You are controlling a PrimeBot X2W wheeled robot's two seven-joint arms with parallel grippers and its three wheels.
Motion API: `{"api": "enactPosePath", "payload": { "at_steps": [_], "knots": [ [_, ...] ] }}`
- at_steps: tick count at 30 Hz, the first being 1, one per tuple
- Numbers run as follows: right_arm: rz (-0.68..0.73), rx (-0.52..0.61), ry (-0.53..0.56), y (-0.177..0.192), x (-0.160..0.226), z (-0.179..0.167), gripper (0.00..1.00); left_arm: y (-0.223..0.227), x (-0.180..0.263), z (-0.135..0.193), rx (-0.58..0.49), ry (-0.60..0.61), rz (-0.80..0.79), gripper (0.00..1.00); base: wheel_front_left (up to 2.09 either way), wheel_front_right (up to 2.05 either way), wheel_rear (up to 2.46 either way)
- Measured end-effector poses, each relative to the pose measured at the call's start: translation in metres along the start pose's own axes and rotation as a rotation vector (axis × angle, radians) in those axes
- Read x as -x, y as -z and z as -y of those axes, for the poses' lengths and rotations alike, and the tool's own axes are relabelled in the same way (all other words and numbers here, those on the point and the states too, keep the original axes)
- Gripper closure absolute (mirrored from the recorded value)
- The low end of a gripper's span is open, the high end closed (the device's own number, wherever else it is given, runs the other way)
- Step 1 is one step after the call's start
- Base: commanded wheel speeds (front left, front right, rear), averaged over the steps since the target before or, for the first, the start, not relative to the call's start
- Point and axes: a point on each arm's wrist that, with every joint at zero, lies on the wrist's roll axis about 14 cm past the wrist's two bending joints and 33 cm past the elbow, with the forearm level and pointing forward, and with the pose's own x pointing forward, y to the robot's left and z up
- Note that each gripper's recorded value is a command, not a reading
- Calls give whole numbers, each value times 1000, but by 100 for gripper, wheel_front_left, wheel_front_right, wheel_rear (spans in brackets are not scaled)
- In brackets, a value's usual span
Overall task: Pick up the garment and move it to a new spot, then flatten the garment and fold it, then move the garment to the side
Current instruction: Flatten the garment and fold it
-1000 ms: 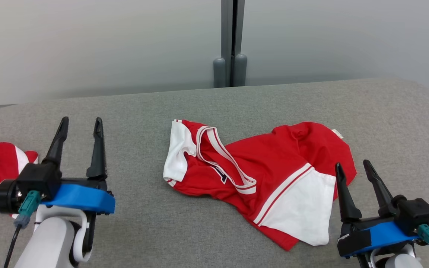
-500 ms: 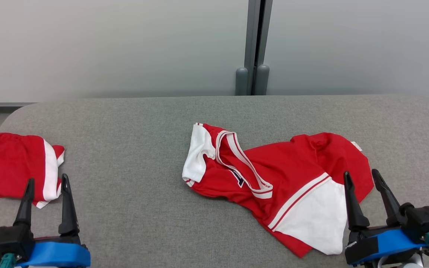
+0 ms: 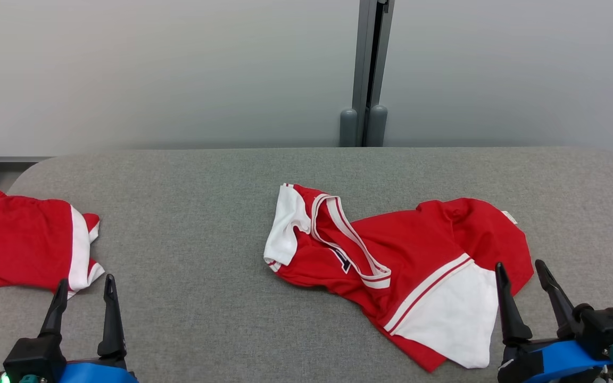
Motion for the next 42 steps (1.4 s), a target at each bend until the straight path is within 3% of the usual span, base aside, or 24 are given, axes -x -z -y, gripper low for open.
{"api": "enactPosePath", "payload": {
  "at_steps": [42],
  "knots": [
    [-15,-6,4,2,6,1,0,-2,0,5,-2,10,2,0,0,0,0]
  ]
}}
